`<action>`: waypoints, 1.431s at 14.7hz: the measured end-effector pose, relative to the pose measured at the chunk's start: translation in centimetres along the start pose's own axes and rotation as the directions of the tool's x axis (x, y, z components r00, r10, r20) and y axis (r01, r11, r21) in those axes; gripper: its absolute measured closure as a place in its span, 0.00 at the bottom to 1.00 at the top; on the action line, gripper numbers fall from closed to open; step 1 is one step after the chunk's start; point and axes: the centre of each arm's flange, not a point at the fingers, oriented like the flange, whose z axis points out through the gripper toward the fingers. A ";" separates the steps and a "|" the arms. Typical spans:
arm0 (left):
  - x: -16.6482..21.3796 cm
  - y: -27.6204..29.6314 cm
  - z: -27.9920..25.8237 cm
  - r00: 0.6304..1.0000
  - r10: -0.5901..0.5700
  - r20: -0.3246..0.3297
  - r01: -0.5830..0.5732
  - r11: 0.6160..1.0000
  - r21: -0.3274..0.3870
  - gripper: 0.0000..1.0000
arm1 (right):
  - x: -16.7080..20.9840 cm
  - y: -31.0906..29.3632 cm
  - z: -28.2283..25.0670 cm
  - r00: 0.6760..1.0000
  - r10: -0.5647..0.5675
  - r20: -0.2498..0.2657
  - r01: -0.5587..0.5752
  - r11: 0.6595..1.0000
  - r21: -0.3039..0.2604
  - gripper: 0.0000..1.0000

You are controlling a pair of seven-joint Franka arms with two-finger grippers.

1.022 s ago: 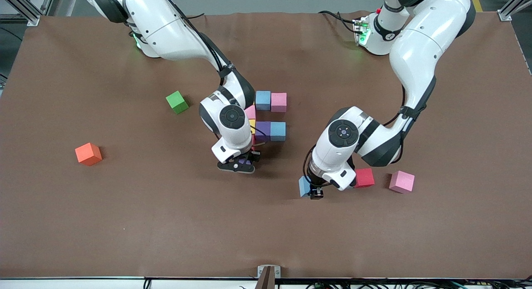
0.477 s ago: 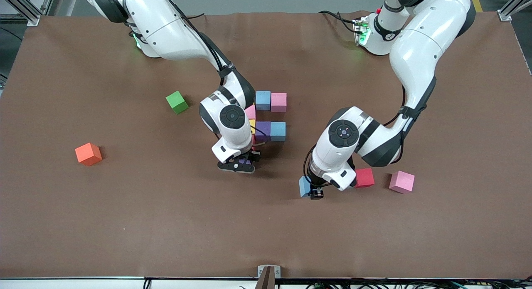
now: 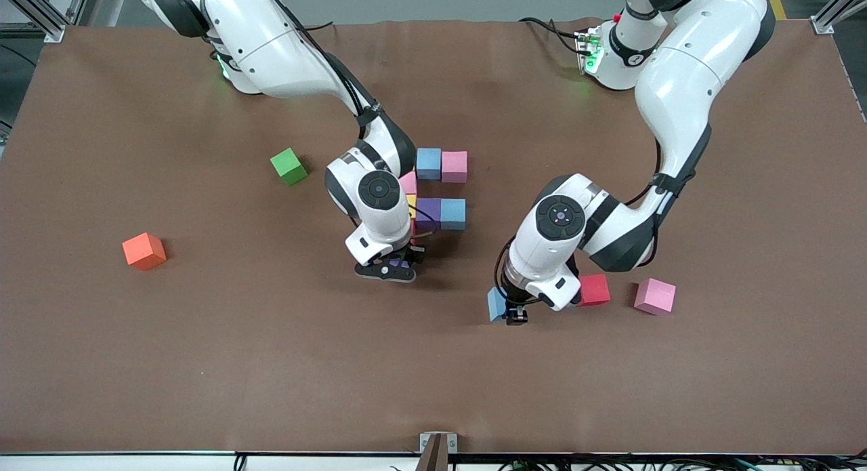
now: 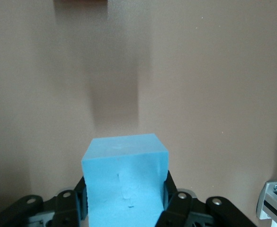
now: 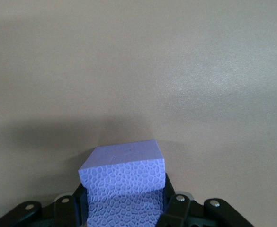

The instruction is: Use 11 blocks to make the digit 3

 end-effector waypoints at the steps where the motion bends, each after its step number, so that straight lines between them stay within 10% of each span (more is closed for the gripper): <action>1: 0.0 0.0 0.0 1.000 0.000 0.000 0.000 1.000 0.000 0.40 | 0.0 0.0 0.0 1.000 0.001 0.000 -0.001 1.000 0.000 0.41; 21: 0.1 0.0 0.0 1.000 -0.001 -0.001 0.001 1.000 0.000 0.40 | -0.5 -0.5 0.0 1.000 0.028 0.001 -0.028 1.000 -0.001 0.41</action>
